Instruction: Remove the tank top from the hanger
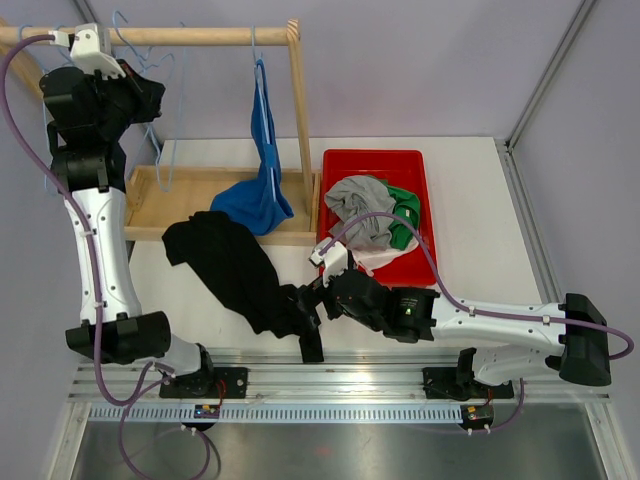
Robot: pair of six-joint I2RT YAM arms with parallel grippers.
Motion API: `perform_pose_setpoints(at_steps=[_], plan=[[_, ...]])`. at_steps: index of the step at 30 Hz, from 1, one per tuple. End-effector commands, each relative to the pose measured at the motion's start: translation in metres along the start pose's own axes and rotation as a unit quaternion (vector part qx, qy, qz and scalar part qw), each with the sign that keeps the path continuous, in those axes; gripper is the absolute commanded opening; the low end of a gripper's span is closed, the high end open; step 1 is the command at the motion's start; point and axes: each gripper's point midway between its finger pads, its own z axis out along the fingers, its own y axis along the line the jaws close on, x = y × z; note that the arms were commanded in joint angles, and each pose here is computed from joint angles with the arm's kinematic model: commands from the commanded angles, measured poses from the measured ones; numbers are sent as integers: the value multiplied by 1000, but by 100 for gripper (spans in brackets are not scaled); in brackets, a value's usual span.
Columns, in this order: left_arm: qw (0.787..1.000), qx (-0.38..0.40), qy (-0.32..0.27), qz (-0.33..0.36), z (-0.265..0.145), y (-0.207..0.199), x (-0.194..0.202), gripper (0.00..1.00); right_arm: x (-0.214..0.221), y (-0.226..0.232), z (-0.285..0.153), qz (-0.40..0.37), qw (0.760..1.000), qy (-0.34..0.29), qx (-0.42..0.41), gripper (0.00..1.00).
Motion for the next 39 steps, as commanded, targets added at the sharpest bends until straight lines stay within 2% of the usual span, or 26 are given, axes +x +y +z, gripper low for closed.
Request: perform_pose_setpoints(at_steps=[1, 8, 14, 24, 26, 27, 30, 32, 33, 37, 38, 39], plan=[[1000, 14, 2, -10, 16, 6, 2, 0, -7, -5, 2, 15, 1000, -15, 13, 99], [1000, 8, 25, -17, 32, 19, 22, 0, -3, -7, 1, 19, 1000, -13, 16, 100], [999, -3, 33, -19, 28, 25, 38, 0, -1, -7, 3, 22, 1000, -12, 15, 99], [1000, -6, 15, -18, 18, 19, 27, 0, 2, -7, 5, 25, 999, -8, 17, 100], [1000, -11, 5, -16, 12, 17, 20, 9, 2, -8, 5, 26, 999, -9, 19, 100], [1000, -15, -1, -14, 10, 15, 17, 26, 2, -8, 5, 27, 999, -9, 19, 99], [1000, -13, -15, -11, 0, 7, 7, 62, 2, -9, 5, 27, 999, -7, 21, 99], [999, -8, -31, -7, -12, -1, -2, 95, 3, -8, 5, 28, 999, -6, 19, 100], [999, -5, -39, -7, -15, -5, -6, 99, 4, -7, 6, 28, 999, -5, 19, 99], [997, 8, -75, 2, -43, -25, -24, 99, 6, -7, 7, 31, 999, -1, 17, 100], [997, 8, -71, -3, -46, -25, -16, 99, 7, -6, 7, 31, 999, 0, 17, 100], [995, 14, -98, 8, -66, -37, -29, 99, 7, -7, 8, 31, 999, 0, 18, 99]])
